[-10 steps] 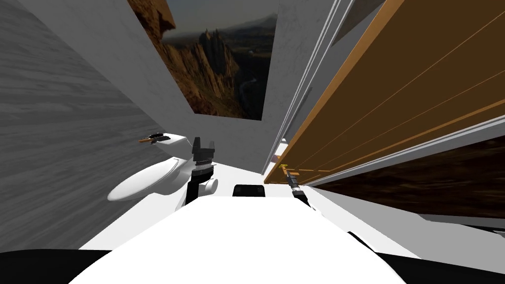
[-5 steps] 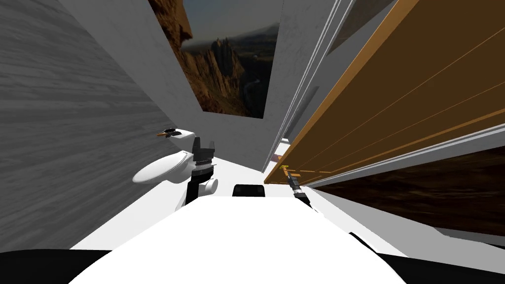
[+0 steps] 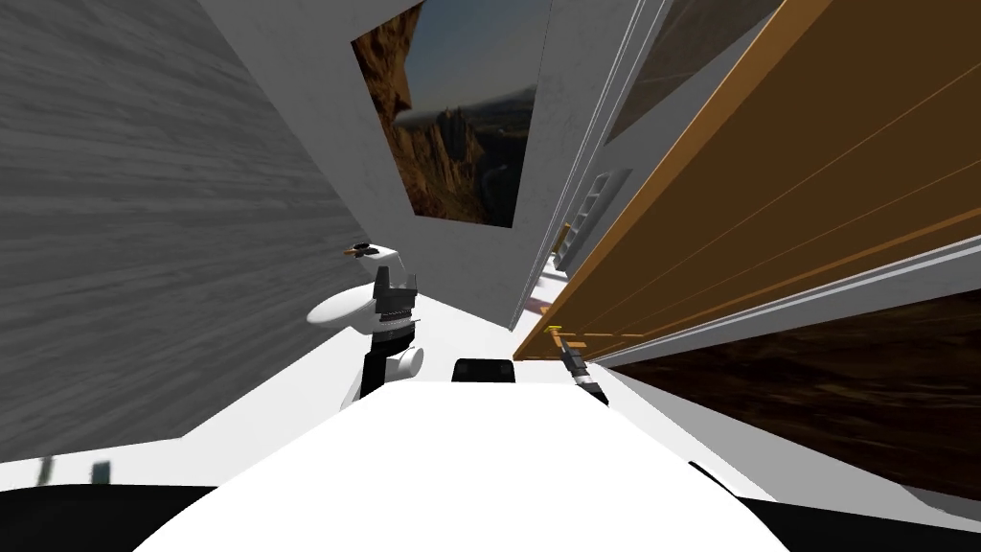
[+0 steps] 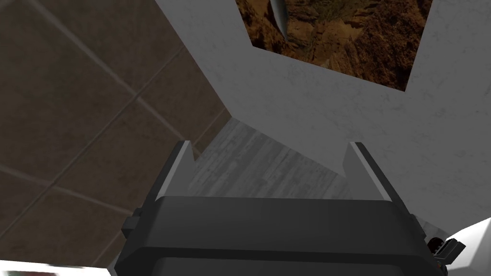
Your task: Pull the door open
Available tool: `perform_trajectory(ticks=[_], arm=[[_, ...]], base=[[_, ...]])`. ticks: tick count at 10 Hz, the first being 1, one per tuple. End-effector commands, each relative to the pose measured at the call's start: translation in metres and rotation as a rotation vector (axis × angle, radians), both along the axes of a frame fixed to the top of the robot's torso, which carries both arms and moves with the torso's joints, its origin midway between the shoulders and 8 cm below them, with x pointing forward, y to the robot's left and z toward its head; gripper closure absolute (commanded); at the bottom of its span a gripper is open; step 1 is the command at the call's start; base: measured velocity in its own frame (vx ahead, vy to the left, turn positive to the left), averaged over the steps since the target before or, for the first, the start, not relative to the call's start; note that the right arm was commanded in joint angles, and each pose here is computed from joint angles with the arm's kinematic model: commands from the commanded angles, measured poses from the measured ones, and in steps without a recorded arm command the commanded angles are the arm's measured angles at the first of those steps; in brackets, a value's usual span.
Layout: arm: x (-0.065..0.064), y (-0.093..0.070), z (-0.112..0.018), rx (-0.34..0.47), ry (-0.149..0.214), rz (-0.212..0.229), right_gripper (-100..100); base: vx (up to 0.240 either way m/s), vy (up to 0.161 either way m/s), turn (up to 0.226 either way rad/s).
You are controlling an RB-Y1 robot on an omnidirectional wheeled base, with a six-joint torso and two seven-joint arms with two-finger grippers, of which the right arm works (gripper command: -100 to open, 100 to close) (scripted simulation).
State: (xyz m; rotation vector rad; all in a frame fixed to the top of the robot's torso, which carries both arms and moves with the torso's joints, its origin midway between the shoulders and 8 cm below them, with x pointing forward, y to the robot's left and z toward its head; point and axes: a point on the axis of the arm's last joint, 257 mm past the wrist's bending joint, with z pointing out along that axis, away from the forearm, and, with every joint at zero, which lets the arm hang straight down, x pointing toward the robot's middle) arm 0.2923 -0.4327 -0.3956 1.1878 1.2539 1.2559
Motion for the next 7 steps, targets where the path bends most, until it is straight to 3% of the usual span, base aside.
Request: perform_trajectory(ticks=[1,3,7], arm=[[-0.0077,-0.0064,0.0028,-0.006,-0.004,0.001,100],[-0.007,-0.0031,0.0009,-0.003,-0.002,0.007,100],[-0.0155,-0.0053,0.0009,-0.003,-0.001,0.014,100]], base=[[-0.204,-0.054,0.172],[-0.157,-0.026,0.076],[-0.225,-0.073,0.189]])
